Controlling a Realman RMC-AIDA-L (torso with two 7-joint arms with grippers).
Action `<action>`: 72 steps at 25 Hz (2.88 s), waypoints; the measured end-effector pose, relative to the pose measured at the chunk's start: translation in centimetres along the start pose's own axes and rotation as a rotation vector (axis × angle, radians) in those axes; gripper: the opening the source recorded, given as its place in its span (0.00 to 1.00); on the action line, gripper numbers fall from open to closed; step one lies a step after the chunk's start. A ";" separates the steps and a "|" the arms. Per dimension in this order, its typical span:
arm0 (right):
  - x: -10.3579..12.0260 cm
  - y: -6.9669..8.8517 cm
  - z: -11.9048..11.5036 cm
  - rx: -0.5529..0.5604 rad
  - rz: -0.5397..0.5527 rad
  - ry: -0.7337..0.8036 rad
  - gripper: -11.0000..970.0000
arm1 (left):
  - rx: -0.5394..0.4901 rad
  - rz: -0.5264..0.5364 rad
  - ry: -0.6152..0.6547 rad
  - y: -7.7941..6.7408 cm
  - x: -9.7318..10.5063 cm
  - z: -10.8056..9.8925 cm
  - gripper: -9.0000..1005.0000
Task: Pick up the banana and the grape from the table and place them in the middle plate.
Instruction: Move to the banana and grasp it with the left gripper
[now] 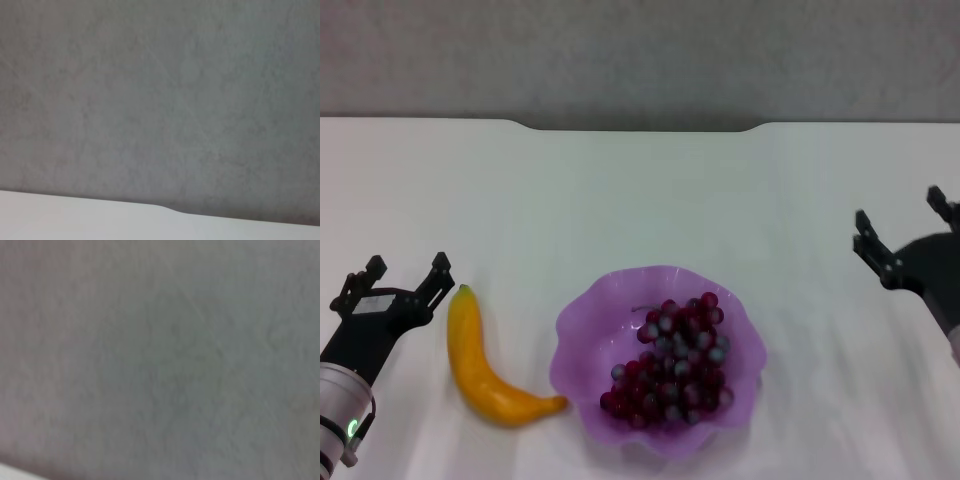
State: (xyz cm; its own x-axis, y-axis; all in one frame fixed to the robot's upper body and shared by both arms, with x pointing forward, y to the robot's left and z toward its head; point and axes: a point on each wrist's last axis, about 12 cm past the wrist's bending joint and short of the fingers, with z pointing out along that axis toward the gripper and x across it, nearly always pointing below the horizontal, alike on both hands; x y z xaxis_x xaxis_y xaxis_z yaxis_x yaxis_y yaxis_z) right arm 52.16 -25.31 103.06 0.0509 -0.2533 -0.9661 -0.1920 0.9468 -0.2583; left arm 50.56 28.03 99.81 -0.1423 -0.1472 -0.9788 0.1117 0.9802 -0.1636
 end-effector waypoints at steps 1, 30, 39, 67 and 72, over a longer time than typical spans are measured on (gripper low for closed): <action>0.5 -0.3 -0.2 0.001 -0.008 0.016 0.91 | 0.000 0.000 0.000 0.0 0.0 0.0 0.89; 3.1 -1.0 -1.8 -0.034 -0.076 0.111 0.91 | 0.051 0.033 0.454 -3.4 -9.5 4.5 0.89; 3.1 -0.9 -1.8 -0.039 -0.067 0.118 0.91 | -0.061 0.121 0.675 -3.5 -10.5 5.6 0.89; 2.9 -0.8 -1.6 -0.044 -0.064 0.107 0.91 | -0.107 0.027 0.811 -5.0 -6.2 5.8 0.89; 2.8 -0.8 -1.5 -0.044 -0.063 0.099 0.91 | -0.108 0.022 0.798 -4.8 -5.6 5.9 0.89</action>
State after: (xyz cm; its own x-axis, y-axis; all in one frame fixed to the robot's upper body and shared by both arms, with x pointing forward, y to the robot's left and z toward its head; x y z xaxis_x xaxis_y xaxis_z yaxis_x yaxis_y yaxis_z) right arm 50.94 -27.06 100.55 -0.0328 -0.3327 -0.9425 -0.2340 0.9193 -0.3164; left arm 56.59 23.41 105.40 -0.8055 -0.0286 -0.5919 0.0324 0.9952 -0.0922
